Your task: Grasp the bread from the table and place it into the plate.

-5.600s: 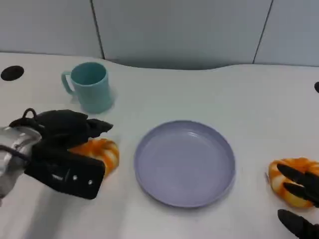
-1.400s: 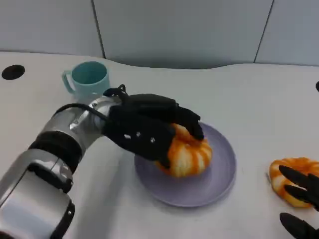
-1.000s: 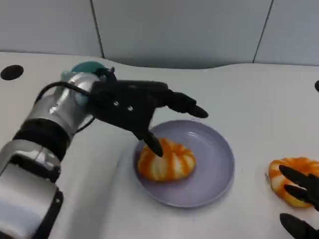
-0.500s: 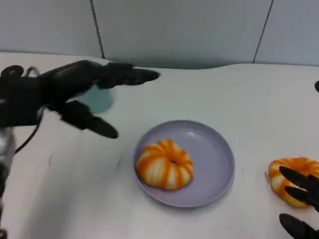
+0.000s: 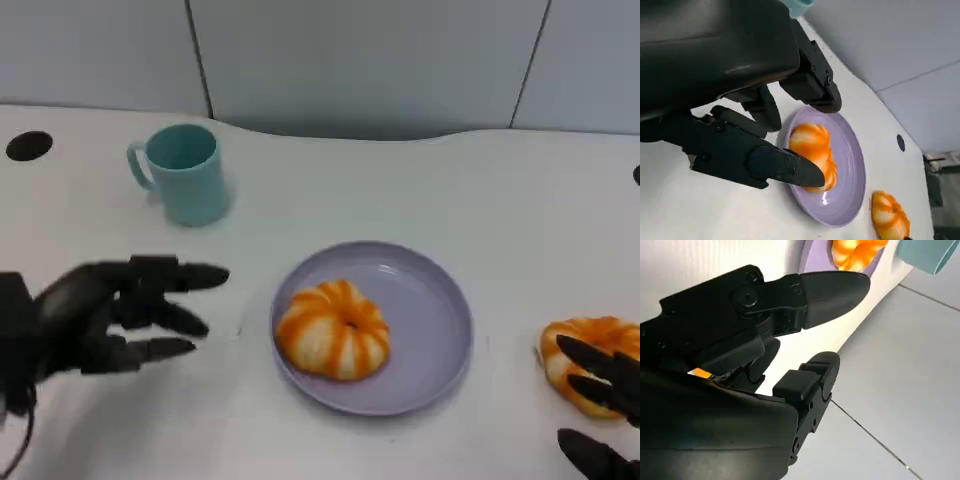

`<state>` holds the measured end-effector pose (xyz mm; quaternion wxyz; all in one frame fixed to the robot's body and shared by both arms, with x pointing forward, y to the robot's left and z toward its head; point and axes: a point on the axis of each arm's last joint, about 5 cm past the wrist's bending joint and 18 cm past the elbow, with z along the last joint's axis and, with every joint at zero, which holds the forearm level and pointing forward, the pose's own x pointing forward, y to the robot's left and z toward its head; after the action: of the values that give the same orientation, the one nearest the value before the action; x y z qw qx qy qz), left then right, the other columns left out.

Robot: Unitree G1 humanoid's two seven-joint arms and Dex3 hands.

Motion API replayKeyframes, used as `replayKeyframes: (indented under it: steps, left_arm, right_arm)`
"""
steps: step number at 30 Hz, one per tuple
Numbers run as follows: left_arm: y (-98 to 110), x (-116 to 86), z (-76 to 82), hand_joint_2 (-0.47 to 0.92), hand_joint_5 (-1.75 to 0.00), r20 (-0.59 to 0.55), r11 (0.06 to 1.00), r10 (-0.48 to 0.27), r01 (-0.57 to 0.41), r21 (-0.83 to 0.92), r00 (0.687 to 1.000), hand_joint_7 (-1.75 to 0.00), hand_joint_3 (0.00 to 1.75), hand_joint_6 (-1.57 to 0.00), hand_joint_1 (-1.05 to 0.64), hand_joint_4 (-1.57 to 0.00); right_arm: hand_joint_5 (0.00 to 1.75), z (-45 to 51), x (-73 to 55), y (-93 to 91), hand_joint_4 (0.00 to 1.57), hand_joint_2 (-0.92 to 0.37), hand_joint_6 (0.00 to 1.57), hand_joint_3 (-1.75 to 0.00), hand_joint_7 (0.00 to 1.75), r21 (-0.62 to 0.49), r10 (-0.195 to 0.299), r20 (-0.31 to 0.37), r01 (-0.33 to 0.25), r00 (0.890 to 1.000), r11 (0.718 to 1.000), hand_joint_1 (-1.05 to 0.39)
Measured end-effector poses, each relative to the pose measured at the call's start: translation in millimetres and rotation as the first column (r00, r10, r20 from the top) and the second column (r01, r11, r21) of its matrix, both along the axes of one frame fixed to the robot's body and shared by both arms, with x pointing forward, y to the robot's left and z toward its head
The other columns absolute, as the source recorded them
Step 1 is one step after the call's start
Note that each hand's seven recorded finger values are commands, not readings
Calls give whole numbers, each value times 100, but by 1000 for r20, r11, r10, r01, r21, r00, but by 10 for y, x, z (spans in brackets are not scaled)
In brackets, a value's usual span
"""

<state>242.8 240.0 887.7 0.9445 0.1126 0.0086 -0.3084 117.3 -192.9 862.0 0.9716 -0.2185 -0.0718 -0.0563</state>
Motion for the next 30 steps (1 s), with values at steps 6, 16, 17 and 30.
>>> replayKeyframes:
  steps: [6,16,17,30]
  left_arm:
    - [-72,-85,-164,92,-174,-105,999,43,-45,-22,994,-151,7,-37,-47,-42]
    - [-242,-172,-236,91,-175,-205,994,61,-41,99,977,-175,7,-65,-39,-84]
    - [-243,-179,-243,90,-175,-209,994,60,-39,102,976,-175,6,-66,-40,-85]
    - [-249,-161,-182,86,-175,-366,983,176,-145,111,914,-175,4,-65,-46,-82]
  right_arm:
    - [1,2,10,-69,83,-92,68,-32,1,19,-16,-10,16,1000,1000,-38]
    - [0,27,-26,-169,82,-92,66,-33,0,-11,-28,-19,28,999,1000,-37]
    - [0,28,-28,-171,82,-92,66,-34,0,-14,-28,-19,27,999,1000,-37]
    - [0,54,18,-156,82,-92,66,-34,0,-26,-24,-22,23,999,999,-36]
